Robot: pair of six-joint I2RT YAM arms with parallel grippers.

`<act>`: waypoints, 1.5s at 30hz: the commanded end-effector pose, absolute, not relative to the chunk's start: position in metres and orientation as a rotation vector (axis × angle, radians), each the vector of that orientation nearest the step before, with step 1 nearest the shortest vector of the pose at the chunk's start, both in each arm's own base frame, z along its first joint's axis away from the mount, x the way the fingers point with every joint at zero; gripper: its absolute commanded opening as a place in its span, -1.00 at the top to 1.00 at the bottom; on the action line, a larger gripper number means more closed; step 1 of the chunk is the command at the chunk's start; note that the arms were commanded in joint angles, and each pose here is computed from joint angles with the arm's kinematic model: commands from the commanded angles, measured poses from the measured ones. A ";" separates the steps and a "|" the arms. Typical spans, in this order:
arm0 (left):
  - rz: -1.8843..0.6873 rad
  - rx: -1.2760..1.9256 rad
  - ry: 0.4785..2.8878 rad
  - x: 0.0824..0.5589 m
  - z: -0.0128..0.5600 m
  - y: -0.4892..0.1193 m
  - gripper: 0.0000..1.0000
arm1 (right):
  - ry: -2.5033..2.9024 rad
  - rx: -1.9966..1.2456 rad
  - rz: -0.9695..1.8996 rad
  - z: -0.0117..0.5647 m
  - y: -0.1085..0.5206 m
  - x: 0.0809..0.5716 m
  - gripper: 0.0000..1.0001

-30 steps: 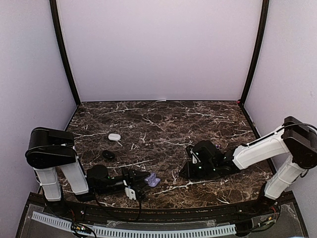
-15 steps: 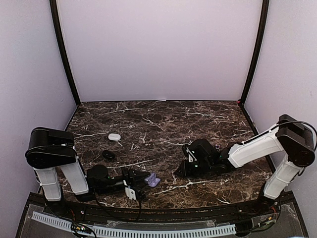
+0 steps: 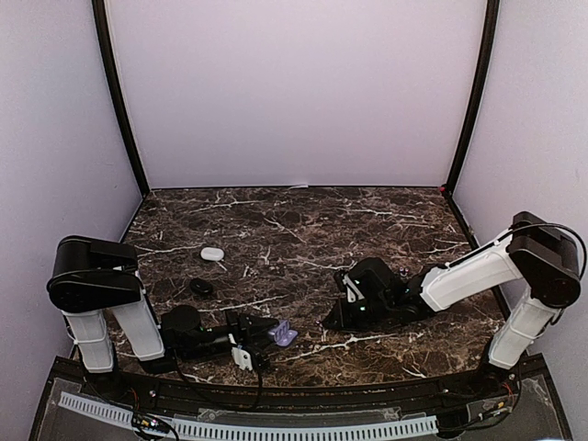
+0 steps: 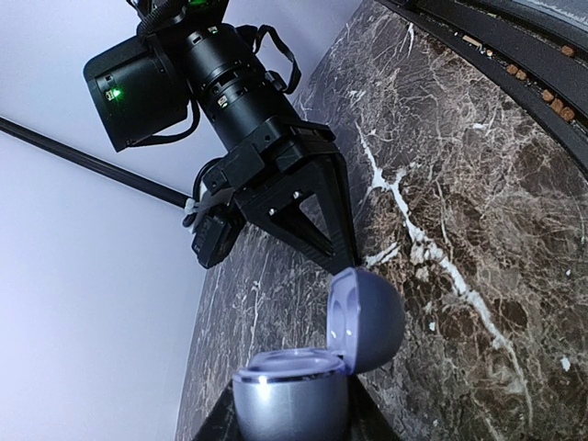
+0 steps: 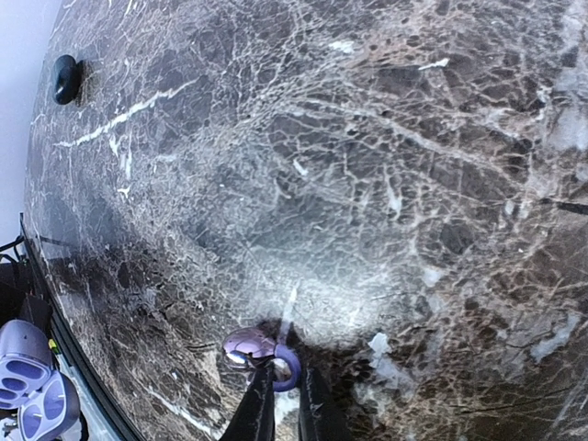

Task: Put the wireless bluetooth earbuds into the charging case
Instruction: Pick up the left earbud from the center of the board.

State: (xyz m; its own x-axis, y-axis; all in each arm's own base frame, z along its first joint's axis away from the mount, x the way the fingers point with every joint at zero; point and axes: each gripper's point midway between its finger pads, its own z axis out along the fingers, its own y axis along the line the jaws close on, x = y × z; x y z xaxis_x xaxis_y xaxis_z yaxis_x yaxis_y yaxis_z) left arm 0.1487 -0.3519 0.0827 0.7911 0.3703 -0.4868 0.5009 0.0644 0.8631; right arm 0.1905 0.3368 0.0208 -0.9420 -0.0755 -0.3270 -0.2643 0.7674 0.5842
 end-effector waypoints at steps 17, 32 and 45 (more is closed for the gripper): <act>-0.104 1.329 0.610 0.150 0.148 -0.349 0.96 | 2.673 -0.267 1.038 0.024 0.358 0.195 0.65; -0.100 1.328 0.614 0.150 0.147 -0.349 0.96 | 2.652 -0.282 1.079 0.027 0.370 0.200 0.64; -0.096 1.327 0.616 0.151 0.147 -0.349 0.96 | 2.612 -0.304 1.166 0.037 0.385 0.202 0.77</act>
State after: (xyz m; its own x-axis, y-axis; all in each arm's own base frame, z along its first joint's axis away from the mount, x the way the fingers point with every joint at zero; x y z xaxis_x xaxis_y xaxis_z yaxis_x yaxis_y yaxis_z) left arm 0.1489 -0.3518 0.0877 0.7934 0.3655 -0.4867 0.4957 0.0759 0.8652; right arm 0.1951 0.3745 0.0264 -0.9498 -0.0947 -0.2982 -0.2792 0.6868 0.6711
